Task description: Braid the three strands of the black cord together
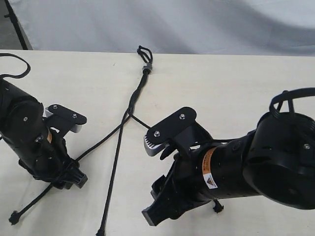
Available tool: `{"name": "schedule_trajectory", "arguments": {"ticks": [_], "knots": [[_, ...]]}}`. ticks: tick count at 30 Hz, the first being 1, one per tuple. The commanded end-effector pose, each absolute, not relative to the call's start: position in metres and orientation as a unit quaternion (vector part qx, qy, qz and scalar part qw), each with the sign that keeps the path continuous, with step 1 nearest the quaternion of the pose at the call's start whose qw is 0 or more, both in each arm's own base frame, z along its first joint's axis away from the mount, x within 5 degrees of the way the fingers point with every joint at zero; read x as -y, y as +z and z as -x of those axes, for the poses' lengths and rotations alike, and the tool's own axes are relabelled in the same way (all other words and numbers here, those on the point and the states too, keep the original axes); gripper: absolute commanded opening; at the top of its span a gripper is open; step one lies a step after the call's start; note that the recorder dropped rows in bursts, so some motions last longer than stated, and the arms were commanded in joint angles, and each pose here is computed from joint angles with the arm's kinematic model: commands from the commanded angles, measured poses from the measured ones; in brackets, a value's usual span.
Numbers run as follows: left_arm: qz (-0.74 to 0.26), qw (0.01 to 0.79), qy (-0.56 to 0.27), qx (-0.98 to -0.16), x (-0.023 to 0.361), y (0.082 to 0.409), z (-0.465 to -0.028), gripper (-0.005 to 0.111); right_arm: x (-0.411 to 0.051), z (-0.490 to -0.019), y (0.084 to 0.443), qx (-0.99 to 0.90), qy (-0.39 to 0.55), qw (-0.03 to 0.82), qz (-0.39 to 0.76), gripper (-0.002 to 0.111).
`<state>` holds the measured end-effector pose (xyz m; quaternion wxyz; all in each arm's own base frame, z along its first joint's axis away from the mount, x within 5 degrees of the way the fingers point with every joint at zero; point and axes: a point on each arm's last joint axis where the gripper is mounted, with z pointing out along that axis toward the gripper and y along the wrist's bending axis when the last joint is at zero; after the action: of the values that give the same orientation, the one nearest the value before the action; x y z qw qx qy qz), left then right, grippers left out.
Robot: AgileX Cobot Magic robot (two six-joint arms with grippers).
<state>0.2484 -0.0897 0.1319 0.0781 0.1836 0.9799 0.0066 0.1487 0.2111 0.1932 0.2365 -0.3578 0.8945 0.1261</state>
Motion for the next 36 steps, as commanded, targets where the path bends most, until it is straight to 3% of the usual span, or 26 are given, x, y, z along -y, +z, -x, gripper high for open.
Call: {"name": "schedule_trajectory", "arguments": {"ticks": [1, 7, 12, 21, 32, 34, 36], "knots": [[-0.175, 0.143, -0.007, -0.974, 0.087, 0.167, -0.244, 0.056, -0.216, -0.153, 0.205, -0.895, 0.143, 0.249, 0.343, 0.061], [-0.044, 0.250, -0.003, -0.967, 0.045, 0.213, -0.247, 0.056, -0.243, -0.160, 0.202, -0.897, 0.162, 0.212, 0.354, 0.061], [0.035, 0.261, 0.010, -0.965, 0.009, 0.216, -0.249, 0.056, -0.287, -0.155, 0.183, -0.881, 0.154, 0.162, 0.416, 0.061], [0.038, 0.270, 0.007, -0.962, 0.006, 0.203, -0.243, 0.056, -0.340, -0.161, 0.154, -0.878, 0.111, 0.087, 0.458, 0.061], [0.038, 0.270, 0.007, -0.962, 0.006, 0.203, -0.243, 0.056, -0.351, -0.172, 0.127, -0.884, 0.052, 0.050, 0.462, 0.061], [0.037, 0.271, 0.007, -0.962, 0.006, 0.203, -0.244, 0.056, -0.351, -0.172, 0.126, -0.883, 0.049, 0.047, 0.464, 0.057], [0.037, 0.271, 0.007, -0.962, 0.006, 0.203, -0.244, 0.056, -0.350, -0.172, 0.125, -0.880, 0.044, 0.041, 0.471, 0.043]]}}
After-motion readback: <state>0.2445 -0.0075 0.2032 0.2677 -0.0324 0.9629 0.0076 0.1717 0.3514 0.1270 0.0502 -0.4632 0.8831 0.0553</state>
